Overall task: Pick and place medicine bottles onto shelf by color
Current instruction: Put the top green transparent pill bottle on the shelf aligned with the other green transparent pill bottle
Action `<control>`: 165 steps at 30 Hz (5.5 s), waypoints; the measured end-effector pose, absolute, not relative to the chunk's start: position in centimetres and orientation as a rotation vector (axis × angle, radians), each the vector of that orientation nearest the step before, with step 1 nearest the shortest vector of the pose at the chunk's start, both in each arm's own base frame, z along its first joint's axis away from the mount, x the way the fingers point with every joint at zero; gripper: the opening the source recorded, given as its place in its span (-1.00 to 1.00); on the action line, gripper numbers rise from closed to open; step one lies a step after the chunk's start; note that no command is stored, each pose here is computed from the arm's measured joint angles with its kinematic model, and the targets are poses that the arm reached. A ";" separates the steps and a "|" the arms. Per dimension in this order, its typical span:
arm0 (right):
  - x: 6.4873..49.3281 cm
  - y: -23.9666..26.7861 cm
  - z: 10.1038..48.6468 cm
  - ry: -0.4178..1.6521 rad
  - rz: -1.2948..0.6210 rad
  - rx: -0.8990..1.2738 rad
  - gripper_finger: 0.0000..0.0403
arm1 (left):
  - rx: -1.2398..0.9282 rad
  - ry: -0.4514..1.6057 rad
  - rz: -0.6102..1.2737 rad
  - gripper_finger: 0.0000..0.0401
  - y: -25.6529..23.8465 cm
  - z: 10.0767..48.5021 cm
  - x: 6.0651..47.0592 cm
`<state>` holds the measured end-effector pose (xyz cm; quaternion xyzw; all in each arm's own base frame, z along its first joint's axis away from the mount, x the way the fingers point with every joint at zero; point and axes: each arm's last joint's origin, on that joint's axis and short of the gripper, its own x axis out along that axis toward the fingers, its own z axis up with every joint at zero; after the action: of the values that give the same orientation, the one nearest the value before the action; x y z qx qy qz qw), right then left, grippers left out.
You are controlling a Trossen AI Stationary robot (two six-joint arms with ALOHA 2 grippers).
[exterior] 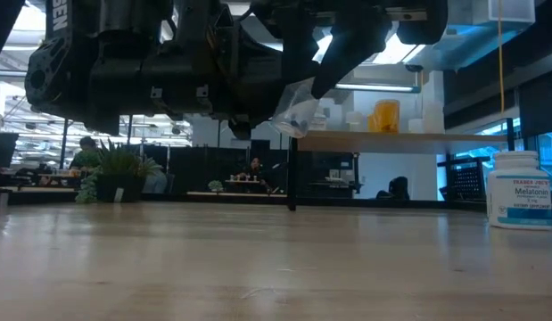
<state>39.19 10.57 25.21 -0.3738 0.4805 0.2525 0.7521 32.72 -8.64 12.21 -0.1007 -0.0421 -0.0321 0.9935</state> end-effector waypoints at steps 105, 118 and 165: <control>27.9 -8.9 37.5 0.928 -0.780 0.447 -0.19 | 0.094 0.355 0.066 -0.10 -5.7 25.4 23.7; 28.6 -11.9 36.1 0.985 -0.843 0.336 -0.19 | 0.096 0.354 0.066 -0.10 -5.7 25.4 23.7; 29.4 -12.7 34.7 1.072 -0.871 0.210 -0.19 | 0.095 0.360 0.051 -0.10 -5.7 25.3 23.7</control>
<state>29.43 -12.75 34.74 0.0965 0.4936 -0.4009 0.7657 23.70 -5.74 25.33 0.0474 0.1792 0.0252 0.9824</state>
